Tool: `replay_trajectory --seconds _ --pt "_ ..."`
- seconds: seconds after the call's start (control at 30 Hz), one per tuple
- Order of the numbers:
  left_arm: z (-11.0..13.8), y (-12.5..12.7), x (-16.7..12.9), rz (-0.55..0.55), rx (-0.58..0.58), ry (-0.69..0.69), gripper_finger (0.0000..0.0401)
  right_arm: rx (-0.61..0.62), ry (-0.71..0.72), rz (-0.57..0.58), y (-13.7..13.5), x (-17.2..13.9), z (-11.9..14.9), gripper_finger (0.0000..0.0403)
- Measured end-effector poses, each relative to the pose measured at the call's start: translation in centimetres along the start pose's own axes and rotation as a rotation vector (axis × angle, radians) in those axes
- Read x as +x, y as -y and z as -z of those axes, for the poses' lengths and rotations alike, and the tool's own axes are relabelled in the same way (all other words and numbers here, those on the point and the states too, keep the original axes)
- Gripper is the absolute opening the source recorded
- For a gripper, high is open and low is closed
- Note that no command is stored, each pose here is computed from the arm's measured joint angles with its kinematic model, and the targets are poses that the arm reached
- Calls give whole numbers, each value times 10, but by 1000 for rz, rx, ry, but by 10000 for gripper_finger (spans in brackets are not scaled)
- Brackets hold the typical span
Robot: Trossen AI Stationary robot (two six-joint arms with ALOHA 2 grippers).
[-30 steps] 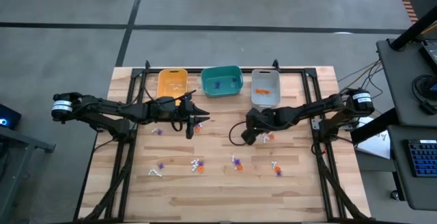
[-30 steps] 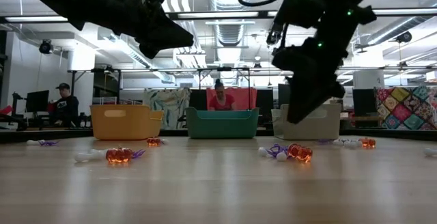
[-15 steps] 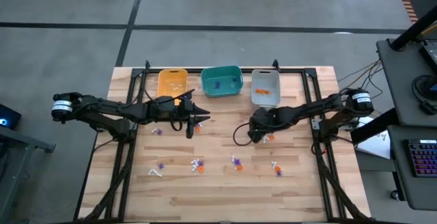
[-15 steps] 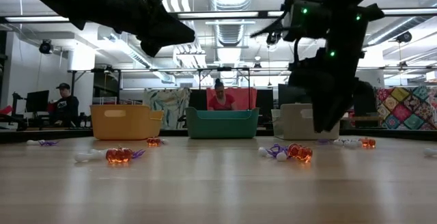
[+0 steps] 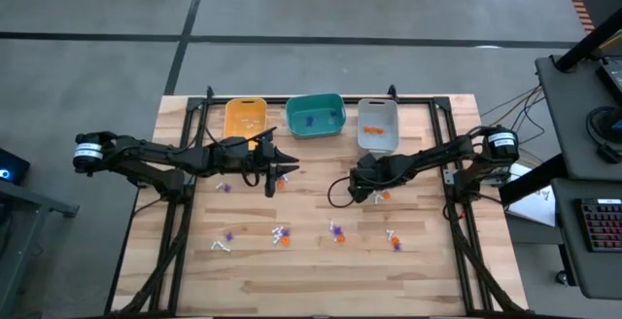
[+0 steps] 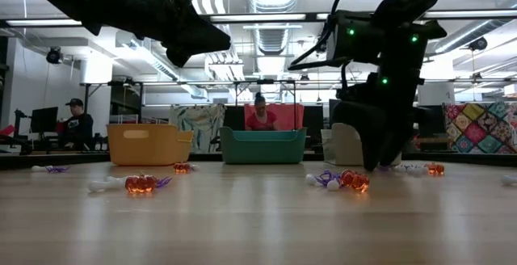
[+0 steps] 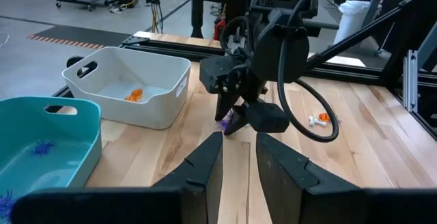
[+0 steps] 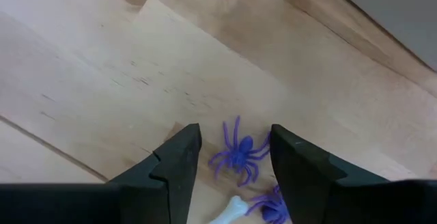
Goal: Sort Halloween decoration
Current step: Put the small violet spider toy into the green bin
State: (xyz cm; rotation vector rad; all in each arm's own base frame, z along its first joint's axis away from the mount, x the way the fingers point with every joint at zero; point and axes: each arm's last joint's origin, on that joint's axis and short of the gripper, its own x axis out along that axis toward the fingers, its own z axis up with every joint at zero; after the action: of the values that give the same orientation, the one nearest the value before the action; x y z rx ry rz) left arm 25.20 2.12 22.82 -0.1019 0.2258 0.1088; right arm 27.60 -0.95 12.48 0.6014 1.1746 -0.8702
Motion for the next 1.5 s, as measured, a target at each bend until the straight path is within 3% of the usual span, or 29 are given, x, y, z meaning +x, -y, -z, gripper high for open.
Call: replay_trajectory --seconds 0.13,0.47,0.63,0.97,1.17,1.37,1.5 --pt "0 0 0 0 0 0 72 2 5 -8 -2 4 0 156" --pt "0 0 0 0 0 0 72 4 15 -34 -5 2 -2 63" --pt "0 0 0 0 0 0 72 -11 31 -58 -5 -2 -4 36" --pt "0 0 0 0 0 0 72 -35 171 -154 -5 -28 -15 31" --pt "0 0 0 0 0 1 72 -82 292 -301 -12 -44 -28 31" --pt "0 0 0 3 -7 -1 72 -140 179 -378 1 -54 -30 31" --pt "0 1 0 4 -28 0 72 -176 34 -302 15 -54 -20 31"
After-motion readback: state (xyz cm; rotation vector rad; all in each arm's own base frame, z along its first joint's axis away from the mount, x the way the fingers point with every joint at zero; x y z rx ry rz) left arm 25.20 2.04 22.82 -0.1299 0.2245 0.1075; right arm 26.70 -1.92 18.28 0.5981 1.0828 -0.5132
